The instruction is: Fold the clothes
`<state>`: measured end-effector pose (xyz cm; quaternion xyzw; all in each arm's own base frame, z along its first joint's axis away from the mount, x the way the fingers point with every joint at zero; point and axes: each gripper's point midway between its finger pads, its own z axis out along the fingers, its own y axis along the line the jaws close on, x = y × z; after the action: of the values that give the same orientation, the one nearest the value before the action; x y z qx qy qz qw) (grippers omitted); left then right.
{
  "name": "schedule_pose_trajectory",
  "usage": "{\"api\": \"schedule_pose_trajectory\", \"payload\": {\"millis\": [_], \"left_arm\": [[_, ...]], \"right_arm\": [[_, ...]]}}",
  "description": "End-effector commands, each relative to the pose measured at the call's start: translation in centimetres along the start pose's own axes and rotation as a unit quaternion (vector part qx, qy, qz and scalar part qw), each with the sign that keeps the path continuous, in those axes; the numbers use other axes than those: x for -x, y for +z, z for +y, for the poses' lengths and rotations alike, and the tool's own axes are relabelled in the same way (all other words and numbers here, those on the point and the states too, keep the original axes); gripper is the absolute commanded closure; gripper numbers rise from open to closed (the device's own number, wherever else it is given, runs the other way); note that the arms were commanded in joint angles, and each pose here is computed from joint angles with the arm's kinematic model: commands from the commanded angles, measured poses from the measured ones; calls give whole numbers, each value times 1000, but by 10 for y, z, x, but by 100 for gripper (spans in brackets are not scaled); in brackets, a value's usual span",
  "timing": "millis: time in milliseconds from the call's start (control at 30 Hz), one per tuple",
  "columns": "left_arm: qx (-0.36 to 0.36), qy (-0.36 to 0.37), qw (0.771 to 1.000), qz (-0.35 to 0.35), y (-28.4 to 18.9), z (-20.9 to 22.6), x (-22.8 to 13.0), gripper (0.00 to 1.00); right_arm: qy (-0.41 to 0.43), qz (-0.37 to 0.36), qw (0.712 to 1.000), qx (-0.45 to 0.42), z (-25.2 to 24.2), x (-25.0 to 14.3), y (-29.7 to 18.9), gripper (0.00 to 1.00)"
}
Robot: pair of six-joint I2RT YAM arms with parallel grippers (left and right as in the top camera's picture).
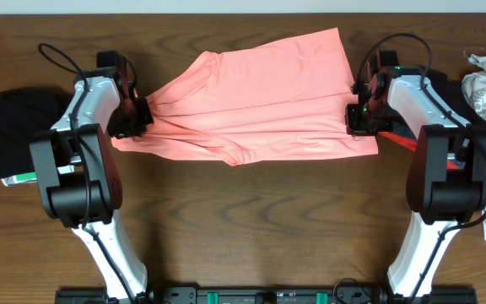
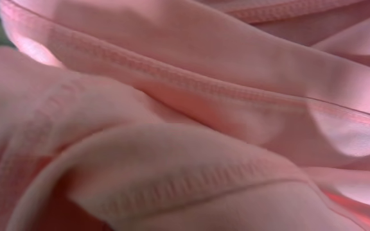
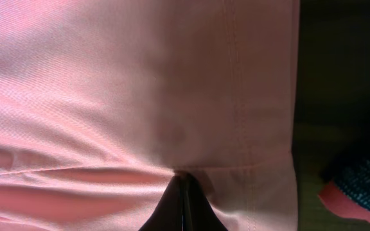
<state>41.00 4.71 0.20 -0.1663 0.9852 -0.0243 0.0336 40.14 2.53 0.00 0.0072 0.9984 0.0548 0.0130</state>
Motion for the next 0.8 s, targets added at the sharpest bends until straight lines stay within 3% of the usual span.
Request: {"api": "schedule_pose_trajectory", "payload": {"millis": [0, 333, 633, 767], "left_arm": [[-10, -5, 1000, 6, 0, -4, -2, 90], [-10, -5, 1000, 6, 0, -4, -2, 90], [-10, -5, 1000, 6, 0, -4, -2, 90], [-10, -5, 1000, 6, 0, -4, -2, 90]], "right_arm": [[2, 3, 1000, -4, -2, -2, 3, 99], [6, -13, 1000, 5, 2, 9, -2, 99], [-41, -166, 983, 68, 49, 82, -96, 99], [-51, -176, 981, 70, 56, 89, -93, 99]]}}
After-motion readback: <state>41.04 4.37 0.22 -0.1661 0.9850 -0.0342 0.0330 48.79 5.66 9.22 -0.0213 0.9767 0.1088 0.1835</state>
